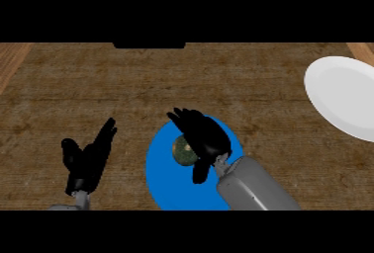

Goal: Pick the squash from the plate and place it in the plate

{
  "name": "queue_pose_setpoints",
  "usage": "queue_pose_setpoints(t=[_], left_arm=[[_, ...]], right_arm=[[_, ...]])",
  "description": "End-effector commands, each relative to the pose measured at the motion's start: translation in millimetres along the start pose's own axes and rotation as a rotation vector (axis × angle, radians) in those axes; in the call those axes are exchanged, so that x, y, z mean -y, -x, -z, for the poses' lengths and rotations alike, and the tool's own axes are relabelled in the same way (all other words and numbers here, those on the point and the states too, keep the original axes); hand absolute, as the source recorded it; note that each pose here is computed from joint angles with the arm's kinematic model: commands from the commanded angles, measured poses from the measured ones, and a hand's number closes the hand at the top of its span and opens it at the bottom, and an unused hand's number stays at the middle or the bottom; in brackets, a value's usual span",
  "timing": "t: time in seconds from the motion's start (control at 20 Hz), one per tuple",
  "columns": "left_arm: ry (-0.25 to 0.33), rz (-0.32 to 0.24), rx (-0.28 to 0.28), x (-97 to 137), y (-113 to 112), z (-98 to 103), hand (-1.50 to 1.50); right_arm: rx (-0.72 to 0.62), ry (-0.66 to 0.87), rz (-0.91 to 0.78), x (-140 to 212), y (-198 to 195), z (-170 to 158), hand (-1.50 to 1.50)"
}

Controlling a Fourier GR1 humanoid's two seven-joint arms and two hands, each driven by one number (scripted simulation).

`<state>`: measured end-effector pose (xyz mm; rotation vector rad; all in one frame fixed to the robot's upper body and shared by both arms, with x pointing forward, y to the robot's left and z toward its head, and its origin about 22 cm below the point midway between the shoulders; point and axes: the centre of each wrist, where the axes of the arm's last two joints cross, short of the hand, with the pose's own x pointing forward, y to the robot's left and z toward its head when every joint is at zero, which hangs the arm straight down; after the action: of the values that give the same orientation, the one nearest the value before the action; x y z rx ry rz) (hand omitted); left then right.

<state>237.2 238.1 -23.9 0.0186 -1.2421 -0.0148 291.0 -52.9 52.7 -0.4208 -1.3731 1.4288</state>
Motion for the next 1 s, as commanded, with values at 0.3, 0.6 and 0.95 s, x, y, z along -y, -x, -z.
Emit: queue_pose_setpoints(t=[0.3, 0.6, 0.95], left_arm=[[0.015, -0.015, -0.056, -7.8, -2.1, 7.0, 0.0], [0.015, -0.01, -0.047, 1.3, 8.0, 1.0, 0.0], [-0.007, -0.011, -0.048, -10.9, 9.2, -3.7, 0.0]], right_arm=[[0.065, -0.005, -0.148, -21.0, 1.7, 17.1, 1.5], [0.096, 0.101, -0.173, -19.8, 31.6, 7.7, 1.5], [-0.683, 0.466, 0.162, 33.1, 82.0, 22.0, 1.5]])
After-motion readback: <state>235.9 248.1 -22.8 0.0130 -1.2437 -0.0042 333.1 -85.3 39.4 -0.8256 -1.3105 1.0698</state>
